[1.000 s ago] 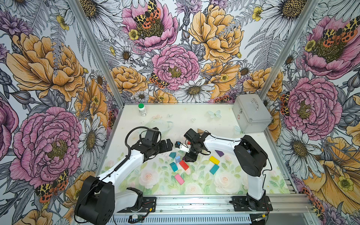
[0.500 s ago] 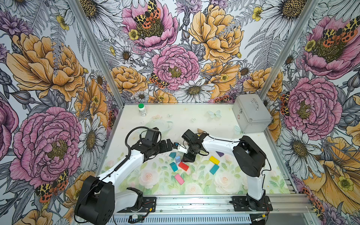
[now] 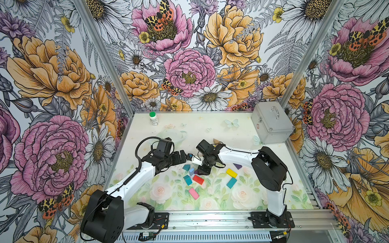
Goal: Assemble a piece of candy with building blocks
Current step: Assemble the building block at the center of the board.
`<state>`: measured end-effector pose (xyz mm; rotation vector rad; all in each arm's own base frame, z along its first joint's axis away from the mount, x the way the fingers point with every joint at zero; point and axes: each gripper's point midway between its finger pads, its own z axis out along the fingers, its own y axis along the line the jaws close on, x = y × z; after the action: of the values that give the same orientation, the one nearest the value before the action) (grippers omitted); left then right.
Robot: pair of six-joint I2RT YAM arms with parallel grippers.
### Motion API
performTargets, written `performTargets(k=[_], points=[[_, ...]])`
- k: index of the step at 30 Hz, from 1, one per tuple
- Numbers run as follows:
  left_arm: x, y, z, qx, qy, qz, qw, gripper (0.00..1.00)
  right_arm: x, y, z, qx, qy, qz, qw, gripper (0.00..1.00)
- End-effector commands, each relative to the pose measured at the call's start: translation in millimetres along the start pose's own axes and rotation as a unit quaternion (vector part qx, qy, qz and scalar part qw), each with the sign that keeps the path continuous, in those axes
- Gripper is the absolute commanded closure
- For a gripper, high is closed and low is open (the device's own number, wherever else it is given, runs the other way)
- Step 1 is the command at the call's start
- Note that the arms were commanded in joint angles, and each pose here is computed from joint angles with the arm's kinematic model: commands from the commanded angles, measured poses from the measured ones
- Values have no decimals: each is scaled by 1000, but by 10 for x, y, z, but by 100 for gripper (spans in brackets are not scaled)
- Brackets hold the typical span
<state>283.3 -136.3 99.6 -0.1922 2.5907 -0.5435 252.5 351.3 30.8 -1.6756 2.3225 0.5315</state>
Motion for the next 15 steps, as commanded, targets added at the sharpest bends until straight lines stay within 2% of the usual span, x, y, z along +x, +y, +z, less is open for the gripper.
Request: performTargets(k=[1, 7, 15], points=[[-23, -63, -29, 11, -4, 2, 1000, 1, -148, -68, -18, 11, -18, -4, 1000, 56], [-19, -58, -26, 10, -4, 2, 1000, 1, -196, -49, -8, 5, -24, -6, 1000, 59], [-20, -53, -24, 9, -3, 2, 1000, 1, -191, -25, -10, 0, -25, -8, 1000, 77]])
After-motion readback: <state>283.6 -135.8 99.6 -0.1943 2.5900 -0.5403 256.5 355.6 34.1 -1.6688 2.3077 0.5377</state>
